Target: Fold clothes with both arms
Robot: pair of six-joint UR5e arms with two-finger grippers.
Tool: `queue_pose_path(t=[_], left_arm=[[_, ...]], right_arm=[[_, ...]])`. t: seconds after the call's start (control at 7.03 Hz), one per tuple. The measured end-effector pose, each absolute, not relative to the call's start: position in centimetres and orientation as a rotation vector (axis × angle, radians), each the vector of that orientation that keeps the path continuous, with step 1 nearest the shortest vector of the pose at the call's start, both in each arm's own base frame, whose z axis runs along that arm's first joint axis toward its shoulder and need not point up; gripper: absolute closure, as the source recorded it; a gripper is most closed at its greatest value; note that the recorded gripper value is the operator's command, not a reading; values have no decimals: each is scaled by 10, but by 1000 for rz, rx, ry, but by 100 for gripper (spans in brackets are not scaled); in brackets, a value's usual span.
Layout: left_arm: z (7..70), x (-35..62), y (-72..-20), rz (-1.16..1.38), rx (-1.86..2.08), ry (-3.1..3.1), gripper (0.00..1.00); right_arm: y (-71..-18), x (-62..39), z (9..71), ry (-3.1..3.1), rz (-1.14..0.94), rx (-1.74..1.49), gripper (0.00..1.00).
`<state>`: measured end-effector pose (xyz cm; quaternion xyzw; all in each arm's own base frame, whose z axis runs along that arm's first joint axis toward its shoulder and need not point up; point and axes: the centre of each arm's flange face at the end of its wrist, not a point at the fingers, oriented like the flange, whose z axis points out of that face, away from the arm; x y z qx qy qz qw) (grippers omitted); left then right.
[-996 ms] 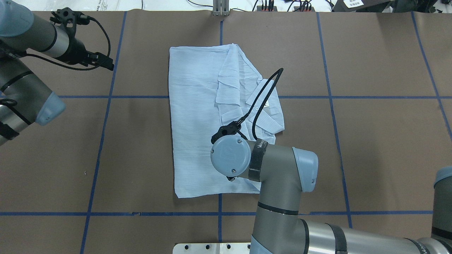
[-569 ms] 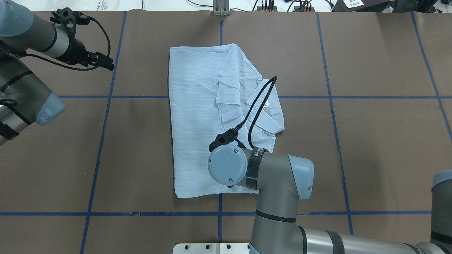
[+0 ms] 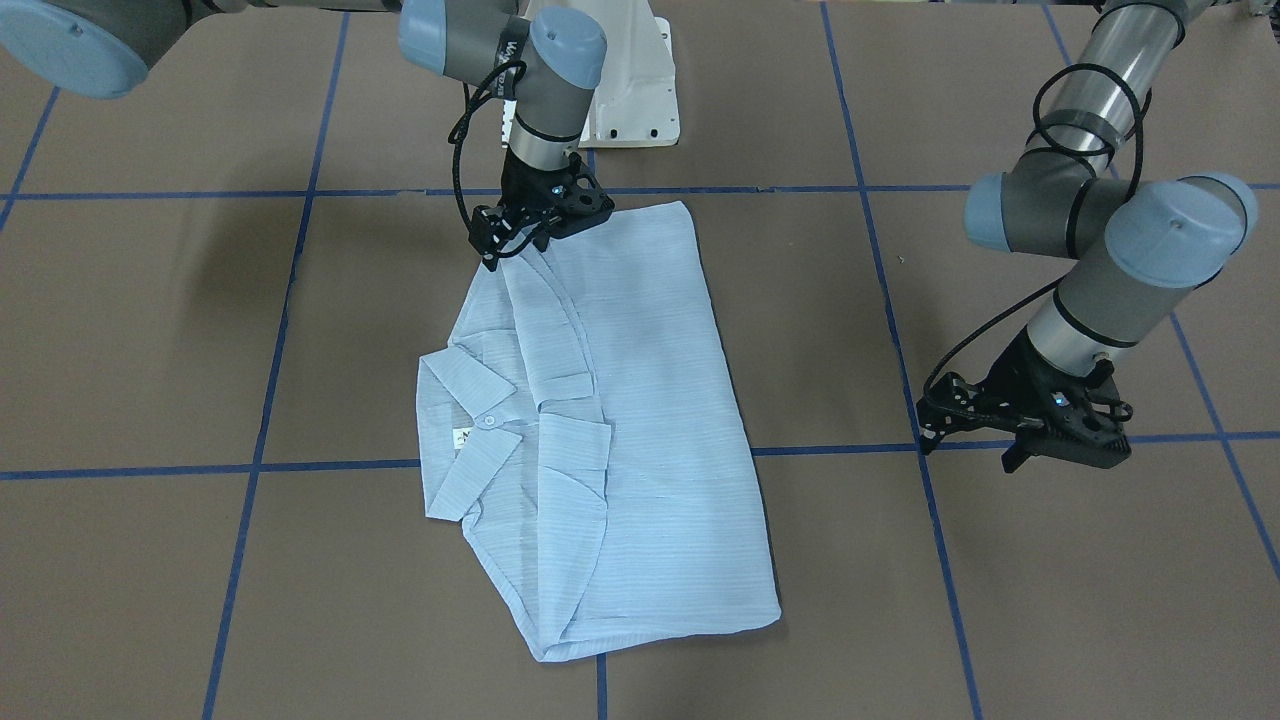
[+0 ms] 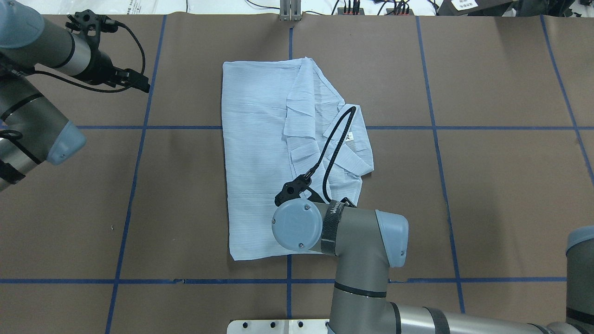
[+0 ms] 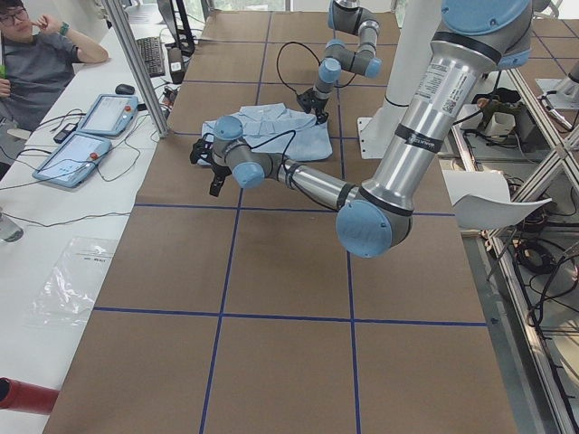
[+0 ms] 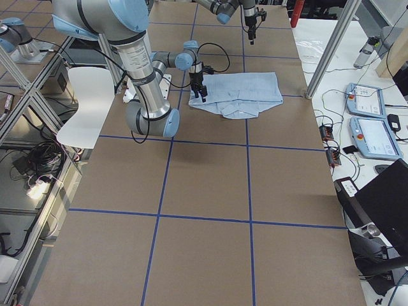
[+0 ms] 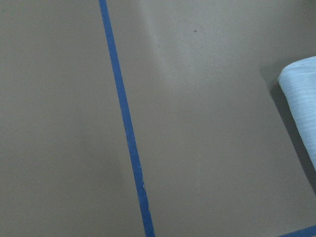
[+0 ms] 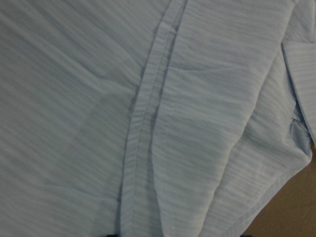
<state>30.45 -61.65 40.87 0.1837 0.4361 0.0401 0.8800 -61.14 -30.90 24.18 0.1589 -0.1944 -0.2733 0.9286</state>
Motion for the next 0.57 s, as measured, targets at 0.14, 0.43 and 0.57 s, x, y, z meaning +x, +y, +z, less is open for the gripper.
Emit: queue_pose_path(t=[0.14,0.43,0.57], left_arm=[[409,305,-617,84,383,909,0],[407,305,-616,85,384,911,0],[407,305,-616,85,384,911,0]], right_arm=[[-309,-611,247,-388,-567,325,14],[-315,-603,257,-368,-578,326,14],[-325,-593,262,-359,-577,329,13]])
